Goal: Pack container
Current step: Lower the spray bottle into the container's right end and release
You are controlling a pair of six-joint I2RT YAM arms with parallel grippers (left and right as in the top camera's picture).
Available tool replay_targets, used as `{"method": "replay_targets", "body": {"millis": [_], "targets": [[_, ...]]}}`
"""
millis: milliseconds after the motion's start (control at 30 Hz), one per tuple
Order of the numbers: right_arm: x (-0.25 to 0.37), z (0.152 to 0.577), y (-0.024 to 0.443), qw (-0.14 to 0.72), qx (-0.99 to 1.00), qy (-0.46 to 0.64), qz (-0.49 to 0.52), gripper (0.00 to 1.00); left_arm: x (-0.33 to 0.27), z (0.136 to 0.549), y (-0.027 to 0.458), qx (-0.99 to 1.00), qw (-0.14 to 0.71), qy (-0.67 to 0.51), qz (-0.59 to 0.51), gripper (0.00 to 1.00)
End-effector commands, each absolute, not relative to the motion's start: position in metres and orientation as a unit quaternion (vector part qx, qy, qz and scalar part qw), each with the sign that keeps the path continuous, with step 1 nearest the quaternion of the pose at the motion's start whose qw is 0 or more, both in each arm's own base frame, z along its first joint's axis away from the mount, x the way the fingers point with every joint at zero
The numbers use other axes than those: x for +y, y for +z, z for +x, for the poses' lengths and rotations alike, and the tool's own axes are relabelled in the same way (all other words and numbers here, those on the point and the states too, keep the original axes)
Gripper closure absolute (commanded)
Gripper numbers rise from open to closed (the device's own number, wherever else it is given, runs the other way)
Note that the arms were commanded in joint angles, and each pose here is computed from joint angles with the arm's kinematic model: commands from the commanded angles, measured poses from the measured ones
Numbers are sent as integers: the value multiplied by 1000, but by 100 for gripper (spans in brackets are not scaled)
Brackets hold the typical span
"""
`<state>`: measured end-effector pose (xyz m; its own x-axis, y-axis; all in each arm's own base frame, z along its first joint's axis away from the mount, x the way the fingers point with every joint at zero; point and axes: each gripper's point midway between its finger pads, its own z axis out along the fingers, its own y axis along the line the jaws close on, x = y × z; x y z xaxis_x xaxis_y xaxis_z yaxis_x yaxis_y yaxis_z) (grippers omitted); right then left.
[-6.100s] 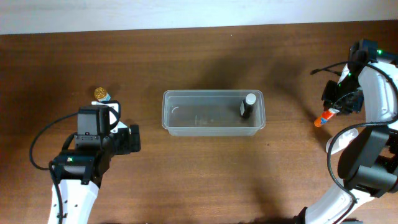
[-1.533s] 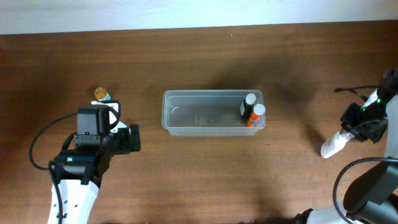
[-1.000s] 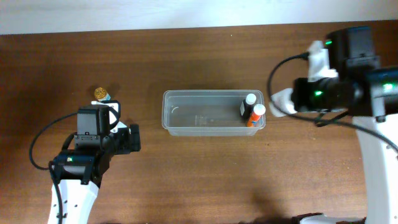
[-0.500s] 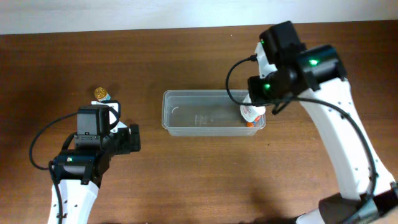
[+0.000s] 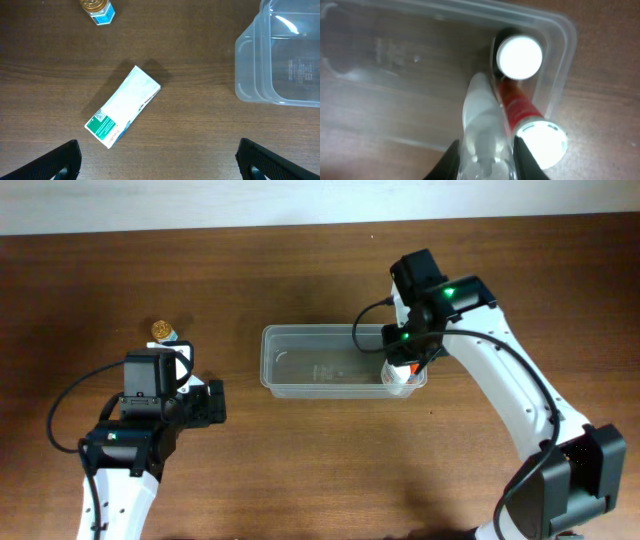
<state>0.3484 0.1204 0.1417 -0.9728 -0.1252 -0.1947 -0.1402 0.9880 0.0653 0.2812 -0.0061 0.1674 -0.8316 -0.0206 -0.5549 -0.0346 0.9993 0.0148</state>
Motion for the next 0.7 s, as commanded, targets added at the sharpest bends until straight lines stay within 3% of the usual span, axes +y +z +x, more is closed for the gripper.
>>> {"method": "replay_targets", "body": {"millis": [0,100,167,200,467,667], "targets": [[113,346,129,90,994,11,-66,81,-6,284,173,955,296,6,-21,1],[111,347,128,92,993,4,-75,79,-6,284,173,955,296,6,-21,1],[111,347,128,93,992,3,-87,58,-6,284,173,955,296,6,-21,1],[111,347,128,94,992,3,-89,52,-6,284,173,955,296,6,-21,0],[114,354,154,120,988,9,-94,50,-6,284,173,955,296,6,-21,1],[114,362,242,211,973,30,-87,44,-6,284,173,955,296,6,-21,0]]}}
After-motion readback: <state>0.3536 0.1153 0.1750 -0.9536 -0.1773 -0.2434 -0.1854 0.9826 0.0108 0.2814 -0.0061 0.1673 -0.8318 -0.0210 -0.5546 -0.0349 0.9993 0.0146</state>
